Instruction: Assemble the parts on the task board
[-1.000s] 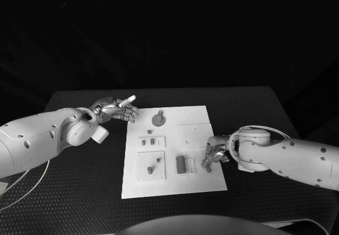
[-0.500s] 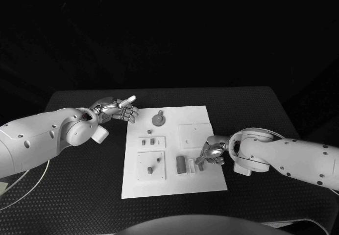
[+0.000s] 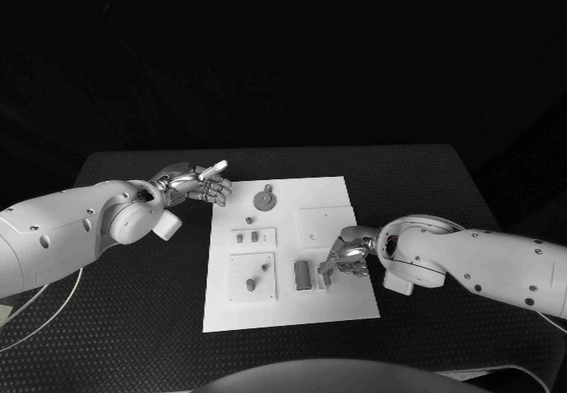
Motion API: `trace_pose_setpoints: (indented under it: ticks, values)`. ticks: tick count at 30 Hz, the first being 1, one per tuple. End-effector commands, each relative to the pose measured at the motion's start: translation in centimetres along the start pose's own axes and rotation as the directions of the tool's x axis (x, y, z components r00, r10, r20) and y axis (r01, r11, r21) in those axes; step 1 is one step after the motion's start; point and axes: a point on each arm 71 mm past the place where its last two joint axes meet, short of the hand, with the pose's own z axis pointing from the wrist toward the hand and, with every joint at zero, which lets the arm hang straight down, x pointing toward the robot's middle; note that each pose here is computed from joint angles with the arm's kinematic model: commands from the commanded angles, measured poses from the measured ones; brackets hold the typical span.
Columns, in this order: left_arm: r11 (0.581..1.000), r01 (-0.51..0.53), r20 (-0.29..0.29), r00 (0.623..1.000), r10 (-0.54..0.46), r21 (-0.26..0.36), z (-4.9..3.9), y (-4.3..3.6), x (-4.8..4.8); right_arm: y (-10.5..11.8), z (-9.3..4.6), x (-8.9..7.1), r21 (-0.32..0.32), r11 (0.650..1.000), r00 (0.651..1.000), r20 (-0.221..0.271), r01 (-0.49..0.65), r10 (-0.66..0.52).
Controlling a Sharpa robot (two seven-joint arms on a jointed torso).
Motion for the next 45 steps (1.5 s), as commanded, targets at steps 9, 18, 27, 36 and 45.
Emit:
trace_pose_setpoints:
  ticks: [9,18,27,36,45]
  values:
    - [1.0,-0.002,-0.021,1.0,0.002,0.008,0.07,-0.15,0.26,0.0,0.3,0.0,-0.001,1.0,1.0,-0.01,0.0,0.0]
    - [1.0,-0.002,-0.021,1.0,0.002,0.008,0.06,-0.15,0.26,0.1,0.8,0.1,0.004,1.0,1.0,-0.016,0.01,-0.01]
    - [1.0,-0.002,-0.02,1.0,0.002,0.006,0.02,-0.12,0.21,-0.2,0.9,0.3,0.018,1.0,0.999,-0.028,0.021,-0.021]
    - [1.0,-0.002,-0.021,1.0,0.002,0.006,0.03,-0.12,0.24,-0.2,1.0,0.6,0.018,0.999,0.999,-0.04,0.031,-0.03]
    - [1.0,-0.002,-0.021,1.0,0.002,0.006,0.05,-0.13,0.28,-0.1,1.2,0.6,0.014,1.0,0.999,-0.03,0.027,-0.027]
